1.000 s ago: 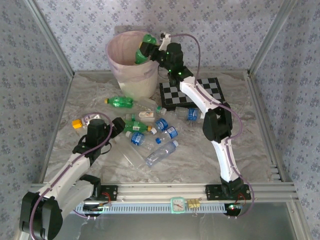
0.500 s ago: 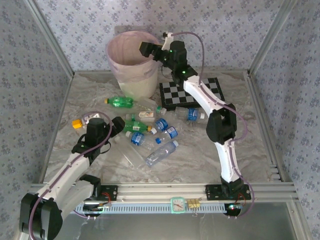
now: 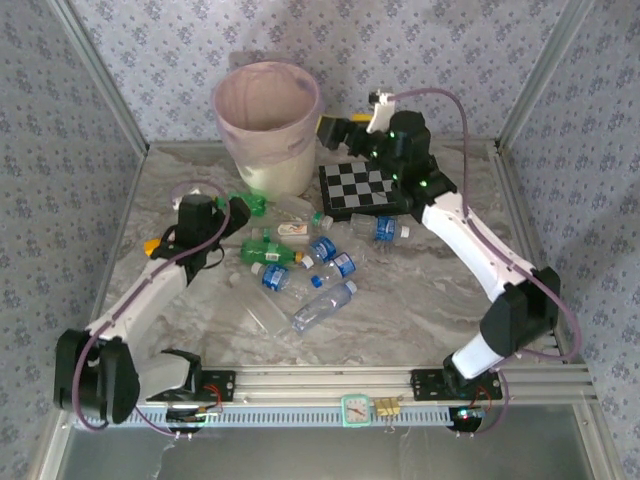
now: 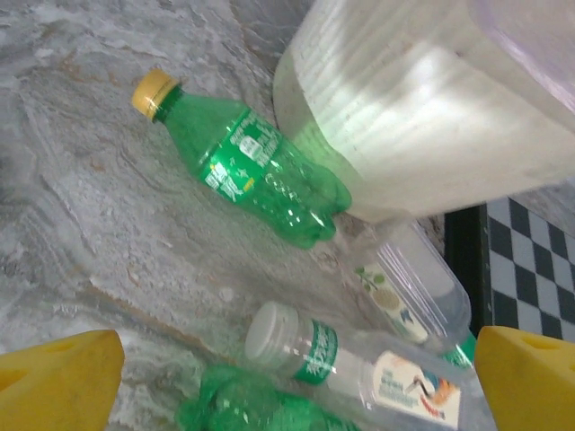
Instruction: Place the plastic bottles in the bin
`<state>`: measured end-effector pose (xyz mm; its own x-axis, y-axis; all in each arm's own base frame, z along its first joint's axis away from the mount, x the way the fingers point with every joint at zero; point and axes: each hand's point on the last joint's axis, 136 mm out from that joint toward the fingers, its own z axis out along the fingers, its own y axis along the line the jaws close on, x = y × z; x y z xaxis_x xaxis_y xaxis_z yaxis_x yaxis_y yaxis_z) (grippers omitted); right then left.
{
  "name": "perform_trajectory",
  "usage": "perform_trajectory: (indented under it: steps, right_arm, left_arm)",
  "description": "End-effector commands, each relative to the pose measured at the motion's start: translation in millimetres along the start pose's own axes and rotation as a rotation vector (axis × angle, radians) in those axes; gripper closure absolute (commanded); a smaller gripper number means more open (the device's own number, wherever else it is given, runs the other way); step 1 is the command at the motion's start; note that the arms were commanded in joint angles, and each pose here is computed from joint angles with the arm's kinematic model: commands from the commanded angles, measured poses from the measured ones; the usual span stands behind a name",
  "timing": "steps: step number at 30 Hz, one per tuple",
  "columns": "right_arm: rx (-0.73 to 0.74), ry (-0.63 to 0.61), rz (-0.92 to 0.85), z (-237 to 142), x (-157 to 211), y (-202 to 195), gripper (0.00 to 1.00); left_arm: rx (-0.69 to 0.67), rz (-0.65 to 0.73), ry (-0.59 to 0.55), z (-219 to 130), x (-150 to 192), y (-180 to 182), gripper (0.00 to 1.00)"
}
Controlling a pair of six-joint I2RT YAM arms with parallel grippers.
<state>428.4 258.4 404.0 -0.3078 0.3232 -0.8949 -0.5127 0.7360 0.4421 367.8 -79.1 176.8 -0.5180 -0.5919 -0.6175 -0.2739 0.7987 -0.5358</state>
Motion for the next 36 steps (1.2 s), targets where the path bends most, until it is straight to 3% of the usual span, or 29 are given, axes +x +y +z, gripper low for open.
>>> perform_trajectory:
  steps: [1,9,14,25,36]
  right_arm:
    - [0.121,0.065,-0.052,-25,26,-25,0.0]
    - [0.274,0.239,-0.067,-73,99,-66,0.0]
    - [0.329,0.283,-0.048,-95,130,-84,0.0]
    - [0.402,0.28,-0.048,-127,152,-105,0.0]
    - [0.418,0.249,-0.048,-138,146,-107,0.0]
  left_arm:
    - [-0.07,-0.066,-0.023,12,-16,3,0.0]
    - [-0.196,-0.202,-0.006,57,-24,19,0.0]
    - [-0.266,-0.341,0.014,88,-23,35,0.0]
    - [-0.327,-0.479,0.002,133,-30,42,0.0]
    - [-0.397,-0.559,0.058,171,-8,56,0.0]
